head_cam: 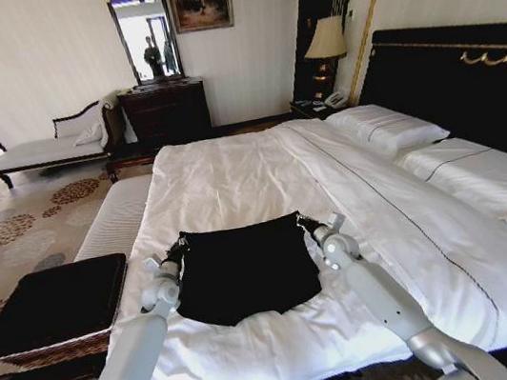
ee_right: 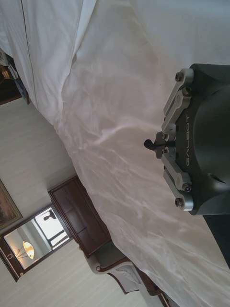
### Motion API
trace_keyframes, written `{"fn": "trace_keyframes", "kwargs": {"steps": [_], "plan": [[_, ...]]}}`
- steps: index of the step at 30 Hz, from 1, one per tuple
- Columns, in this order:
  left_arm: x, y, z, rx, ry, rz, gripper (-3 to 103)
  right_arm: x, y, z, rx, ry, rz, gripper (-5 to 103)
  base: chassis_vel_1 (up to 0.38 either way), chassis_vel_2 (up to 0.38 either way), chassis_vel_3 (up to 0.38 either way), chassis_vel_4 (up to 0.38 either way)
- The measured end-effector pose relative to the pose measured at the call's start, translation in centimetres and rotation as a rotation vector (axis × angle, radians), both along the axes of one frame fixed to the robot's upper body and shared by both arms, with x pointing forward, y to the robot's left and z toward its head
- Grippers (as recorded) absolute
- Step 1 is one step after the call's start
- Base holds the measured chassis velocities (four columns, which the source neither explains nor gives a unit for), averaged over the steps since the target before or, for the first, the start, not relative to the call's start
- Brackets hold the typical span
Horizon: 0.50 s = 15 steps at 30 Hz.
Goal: Fold the clothes on the bed and place them into the basket.
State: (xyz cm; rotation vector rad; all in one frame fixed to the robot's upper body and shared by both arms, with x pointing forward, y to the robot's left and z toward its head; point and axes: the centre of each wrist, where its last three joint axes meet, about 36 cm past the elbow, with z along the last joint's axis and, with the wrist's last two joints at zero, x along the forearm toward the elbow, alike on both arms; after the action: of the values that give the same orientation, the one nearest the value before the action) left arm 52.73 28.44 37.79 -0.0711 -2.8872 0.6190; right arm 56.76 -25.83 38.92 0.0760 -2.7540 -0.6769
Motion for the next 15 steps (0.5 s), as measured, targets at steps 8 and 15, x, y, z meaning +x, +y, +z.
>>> {"fn": "trace_keyframes", "kwargs": {"steps": [8, 15], "plan": [[2.1, -0.4, -1.4, 0.006, 0.007, 0.012, 0, 1.6, 0.4, -1.6, -0.053, -0.007, -0.017, 1, 0.0, 0.0, 0.0, 0.0], [1.7, -0.2, -3.2, 0.065, 0.023, 0.035, 0, 0.1, 1.2, -3.5, -0.122, -0.001, 0.001, 1, 0.0, 0.0, 0.0, 0.0]]}}
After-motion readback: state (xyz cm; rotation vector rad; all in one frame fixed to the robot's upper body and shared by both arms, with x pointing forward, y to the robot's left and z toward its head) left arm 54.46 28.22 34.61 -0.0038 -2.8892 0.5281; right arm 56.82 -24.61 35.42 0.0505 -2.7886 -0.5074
